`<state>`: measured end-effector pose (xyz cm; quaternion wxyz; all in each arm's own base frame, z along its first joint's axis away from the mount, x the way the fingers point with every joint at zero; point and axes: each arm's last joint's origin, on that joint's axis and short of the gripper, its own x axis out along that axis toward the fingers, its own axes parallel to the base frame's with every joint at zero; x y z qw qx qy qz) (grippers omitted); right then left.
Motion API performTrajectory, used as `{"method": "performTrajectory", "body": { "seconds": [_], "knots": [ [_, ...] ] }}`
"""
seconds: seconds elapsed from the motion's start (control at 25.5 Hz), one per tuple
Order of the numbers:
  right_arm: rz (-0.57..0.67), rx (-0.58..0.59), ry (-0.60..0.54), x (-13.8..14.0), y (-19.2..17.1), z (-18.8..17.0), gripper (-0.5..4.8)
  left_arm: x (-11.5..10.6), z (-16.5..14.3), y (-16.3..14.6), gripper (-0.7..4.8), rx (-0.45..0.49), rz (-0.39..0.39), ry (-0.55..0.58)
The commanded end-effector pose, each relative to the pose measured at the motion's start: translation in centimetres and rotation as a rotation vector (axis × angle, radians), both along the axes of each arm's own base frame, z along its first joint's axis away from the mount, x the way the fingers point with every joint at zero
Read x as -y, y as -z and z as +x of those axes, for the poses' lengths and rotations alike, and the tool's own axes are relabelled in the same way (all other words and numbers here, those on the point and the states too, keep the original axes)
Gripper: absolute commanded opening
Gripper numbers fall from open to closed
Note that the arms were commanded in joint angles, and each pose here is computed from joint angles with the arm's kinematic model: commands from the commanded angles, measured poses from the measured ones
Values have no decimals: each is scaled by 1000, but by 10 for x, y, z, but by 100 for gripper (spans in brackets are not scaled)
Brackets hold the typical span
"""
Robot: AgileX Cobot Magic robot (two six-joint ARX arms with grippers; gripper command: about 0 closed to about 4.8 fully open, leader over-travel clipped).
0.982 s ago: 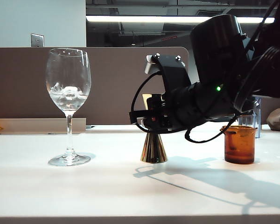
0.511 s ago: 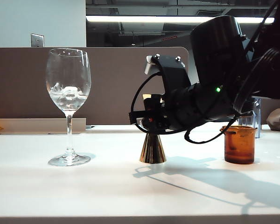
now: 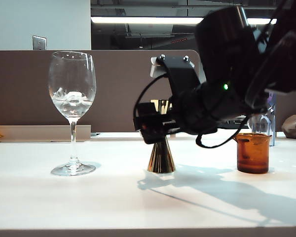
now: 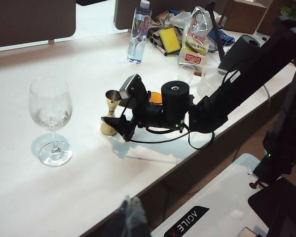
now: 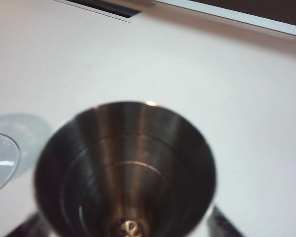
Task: Pick up the small amber measuring cup and pour the water in it into the jigger, then pick up the jigger and pour the water in it into the wine glass.
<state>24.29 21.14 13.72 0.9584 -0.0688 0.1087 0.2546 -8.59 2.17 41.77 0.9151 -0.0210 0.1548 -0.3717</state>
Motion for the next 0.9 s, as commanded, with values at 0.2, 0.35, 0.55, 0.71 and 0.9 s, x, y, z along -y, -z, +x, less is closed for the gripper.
{"method": "performTrajectory", "body": {
  "seconds": [0.2,0.35,0.55,0.71,0.9],
  "knots": [
    [-21,39,142,23,-16,-38,455,0,-1,0,-2,0,0,2],
    [7,77,145,41,-27,-69,446,0,-1,0,-2,-1,0,2],
    [32,110,150,63,-38,-103,50,0,-1,0,-2,-1,0,3],
    [11,94,155,82,-46,-115,-5,0,-1,0,-2,0,0,2],
    [51,73,87,107,-49,-111,-5,0,0,0,-2,-1,0,2]
  ]
}}
